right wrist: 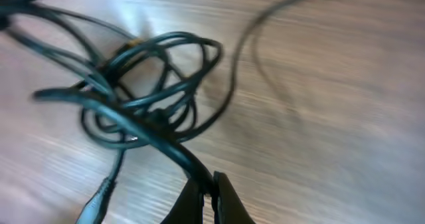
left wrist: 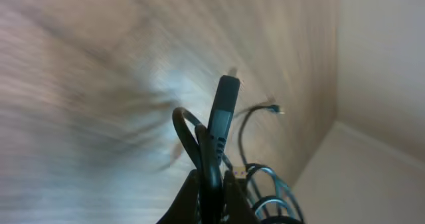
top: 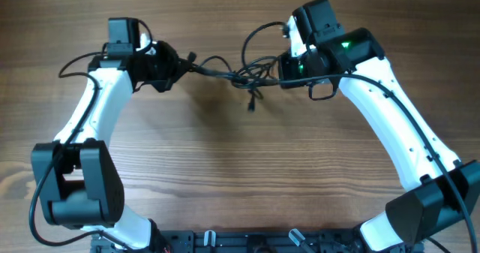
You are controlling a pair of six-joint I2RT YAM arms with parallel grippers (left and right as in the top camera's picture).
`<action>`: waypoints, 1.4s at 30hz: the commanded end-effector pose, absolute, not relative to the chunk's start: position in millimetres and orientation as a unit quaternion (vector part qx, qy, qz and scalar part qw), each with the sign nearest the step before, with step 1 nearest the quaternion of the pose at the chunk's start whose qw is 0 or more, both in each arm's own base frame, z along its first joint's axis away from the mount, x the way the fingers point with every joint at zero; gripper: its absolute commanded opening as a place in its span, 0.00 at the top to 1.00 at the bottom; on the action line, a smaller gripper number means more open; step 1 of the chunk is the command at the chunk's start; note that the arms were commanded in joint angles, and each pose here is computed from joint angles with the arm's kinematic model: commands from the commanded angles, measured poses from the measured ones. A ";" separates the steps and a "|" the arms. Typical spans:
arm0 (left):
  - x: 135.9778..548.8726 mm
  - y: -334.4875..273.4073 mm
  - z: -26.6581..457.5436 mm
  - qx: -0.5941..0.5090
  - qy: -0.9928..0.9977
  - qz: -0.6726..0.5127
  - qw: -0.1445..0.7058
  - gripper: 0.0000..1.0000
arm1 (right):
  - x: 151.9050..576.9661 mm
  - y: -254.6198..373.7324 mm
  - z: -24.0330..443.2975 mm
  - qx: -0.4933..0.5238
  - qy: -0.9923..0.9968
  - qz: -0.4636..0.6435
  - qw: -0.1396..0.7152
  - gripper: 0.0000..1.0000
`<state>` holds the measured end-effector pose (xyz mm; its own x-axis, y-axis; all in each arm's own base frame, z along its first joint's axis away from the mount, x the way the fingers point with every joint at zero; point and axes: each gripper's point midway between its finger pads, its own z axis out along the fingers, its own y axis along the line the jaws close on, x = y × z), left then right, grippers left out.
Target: Untangle cables
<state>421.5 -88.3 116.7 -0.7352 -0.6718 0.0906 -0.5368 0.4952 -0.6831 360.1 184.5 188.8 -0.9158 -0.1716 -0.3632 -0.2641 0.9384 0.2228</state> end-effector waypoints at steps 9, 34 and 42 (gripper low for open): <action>367.9 -161.6 113.7 -0.308 0.881 -0.359 -0.017 0.96 | 337.2 238.2 194.2 -0.224 0.923 0.282 0.132 0.43; 384.9 -135.2 134.8 -0.182 0.941 -0.273 0.078 0.26 | 372.1 208.6 225.2 -0.156 0.939 0.221 0.212 0.15; 352.5 -184.1 86.9 -0.370 0.914 -0.167 0.015 0.60 | 397.5 142.1 220.0 -0.080 0.955 0.180 0.222 0.06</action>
